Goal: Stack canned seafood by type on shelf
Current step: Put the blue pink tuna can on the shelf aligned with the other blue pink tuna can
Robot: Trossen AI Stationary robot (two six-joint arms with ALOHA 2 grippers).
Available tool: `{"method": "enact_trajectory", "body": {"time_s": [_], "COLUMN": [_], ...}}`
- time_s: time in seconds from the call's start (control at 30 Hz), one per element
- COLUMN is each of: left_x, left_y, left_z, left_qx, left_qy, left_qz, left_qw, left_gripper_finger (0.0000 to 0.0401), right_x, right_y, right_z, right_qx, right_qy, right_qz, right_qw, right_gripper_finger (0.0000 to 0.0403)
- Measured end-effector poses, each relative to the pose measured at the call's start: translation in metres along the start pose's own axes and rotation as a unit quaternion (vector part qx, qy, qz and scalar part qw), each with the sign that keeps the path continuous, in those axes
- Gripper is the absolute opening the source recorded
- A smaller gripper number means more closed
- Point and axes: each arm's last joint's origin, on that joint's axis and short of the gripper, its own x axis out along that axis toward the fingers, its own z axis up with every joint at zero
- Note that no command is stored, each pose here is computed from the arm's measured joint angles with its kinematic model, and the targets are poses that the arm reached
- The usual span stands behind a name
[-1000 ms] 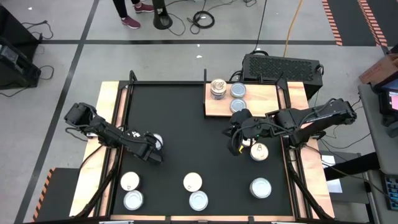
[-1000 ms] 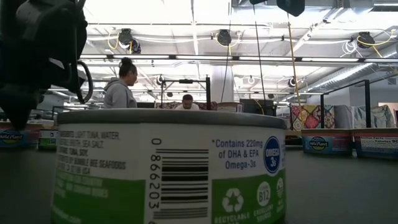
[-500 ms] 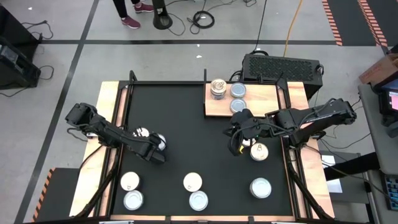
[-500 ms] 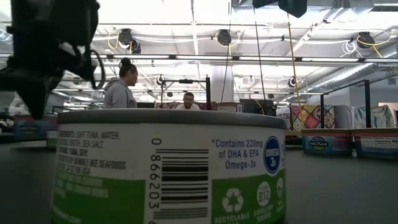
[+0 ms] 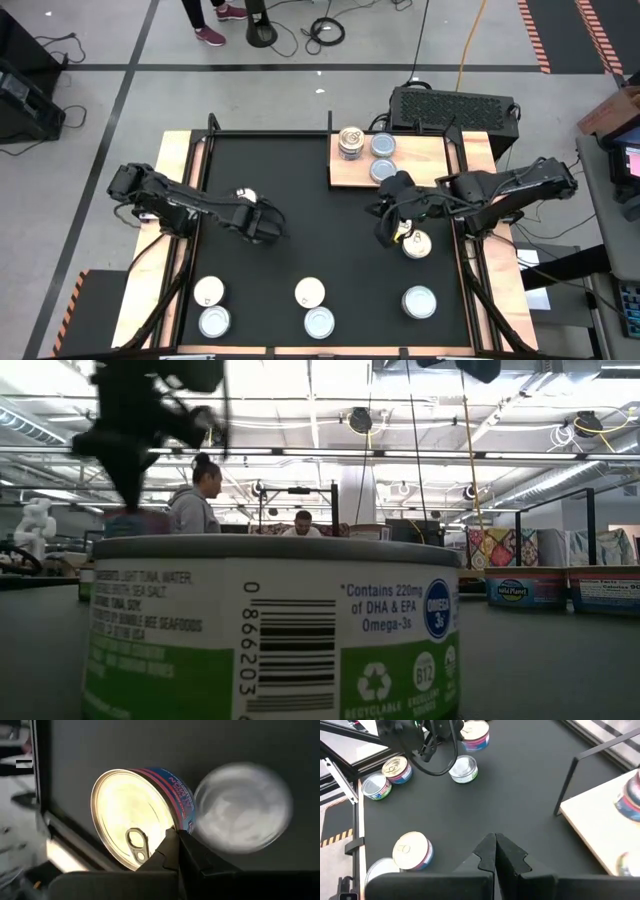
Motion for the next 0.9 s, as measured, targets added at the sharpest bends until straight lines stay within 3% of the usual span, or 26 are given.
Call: {"method": "enact_trajectory", "body": {"time_s": [0.23, 0.4, 0.63, 0.9], "left_x": [-0.044, -0.065, -0.086, -0.098], "left_y": [0.013, 0.010, -0.010, -0.029], "left_z": [0.041, 0.069, 0.101, 0.144], "left_qx": [-0.015, -0.012, 0.033, 0.094], "left_qy": [-0.121, -0.165, -0.207, -0.264], "left_qz": [-0.071, -0.089, -0.107, -0.110], "left_qw": [0.990, 0.982, 0.972, 0.954], "left_gripper_finger": [0.0000, 0.0000, 0.0000, 0.0000], "right_x": [-0.041, -0.068, -0.093, -0.101], "right_y": [-0.030, -0.053, -0.077, -0.092], "right_z": [0.006, 0.004, -0.003, -0.004], "right_qx": [0.004, 0.016, 0.038, 0.054], "right_qy": [-0.039, -0.062, -0.071, -0.072], "right_qz": [-0.023, -0.057, -0.090, -0.125], "right_qw": [0.999, 0.996, 0.993, 0.988], "right_gripper_finger": [0.0000, 0.0000, 0.0000, 0.0000]}}
